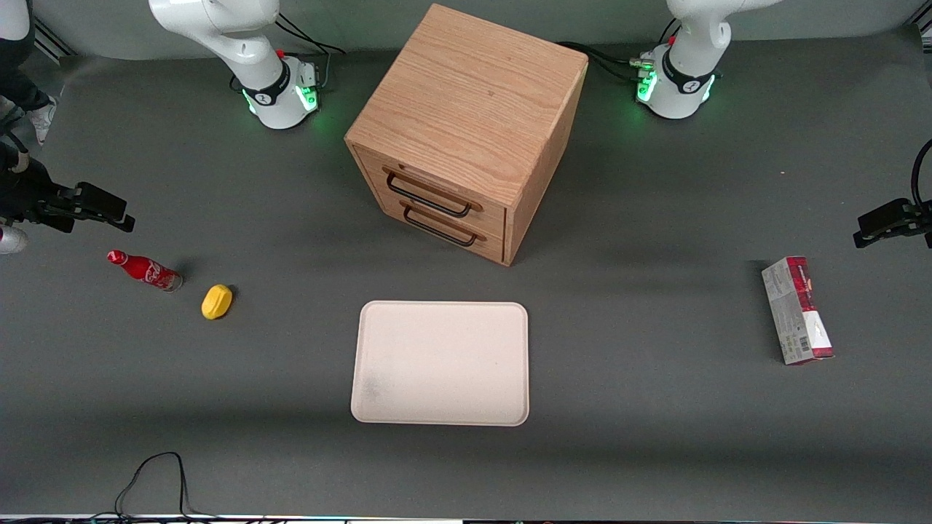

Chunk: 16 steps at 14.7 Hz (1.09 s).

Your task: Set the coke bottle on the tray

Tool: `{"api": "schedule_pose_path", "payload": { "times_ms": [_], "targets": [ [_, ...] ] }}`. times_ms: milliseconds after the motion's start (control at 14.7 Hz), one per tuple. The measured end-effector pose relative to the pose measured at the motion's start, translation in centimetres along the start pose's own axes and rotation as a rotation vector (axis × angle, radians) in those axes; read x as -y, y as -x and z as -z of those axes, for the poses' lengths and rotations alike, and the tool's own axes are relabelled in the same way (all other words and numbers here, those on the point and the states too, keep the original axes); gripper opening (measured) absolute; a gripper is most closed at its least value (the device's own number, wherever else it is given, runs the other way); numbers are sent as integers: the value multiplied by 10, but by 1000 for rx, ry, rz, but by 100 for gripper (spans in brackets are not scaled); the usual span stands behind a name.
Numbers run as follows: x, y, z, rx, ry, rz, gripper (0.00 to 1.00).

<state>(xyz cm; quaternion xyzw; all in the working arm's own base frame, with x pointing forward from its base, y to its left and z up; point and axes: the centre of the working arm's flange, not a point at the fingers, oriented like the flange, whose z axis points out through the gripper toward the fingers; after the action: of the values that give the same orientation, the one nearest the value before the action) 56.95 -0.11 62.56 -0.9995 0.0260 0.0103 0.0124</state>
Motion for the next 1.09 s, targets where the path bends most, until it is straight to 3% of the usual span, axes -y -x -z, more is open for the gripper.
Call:
{"api": "schedule_pose_path", "payload": {
  "times_ms": [272, 476, 612, 680, 883, 1087],
  "targets": [
    [-4, 0, -1, 5, 10, -6, 100],
    [-22, 4, -19, 76, 64, -30, 100],
    [-60, 6, -44, 120, 67, -45, 100],
    [-88, 7, -58, 121, 61, -26, 100],
    [-171, 24, -114, 54, 50, 34, 100],
    [-208, 50, -182, -16, 52, 81, 100]
  ]
}}
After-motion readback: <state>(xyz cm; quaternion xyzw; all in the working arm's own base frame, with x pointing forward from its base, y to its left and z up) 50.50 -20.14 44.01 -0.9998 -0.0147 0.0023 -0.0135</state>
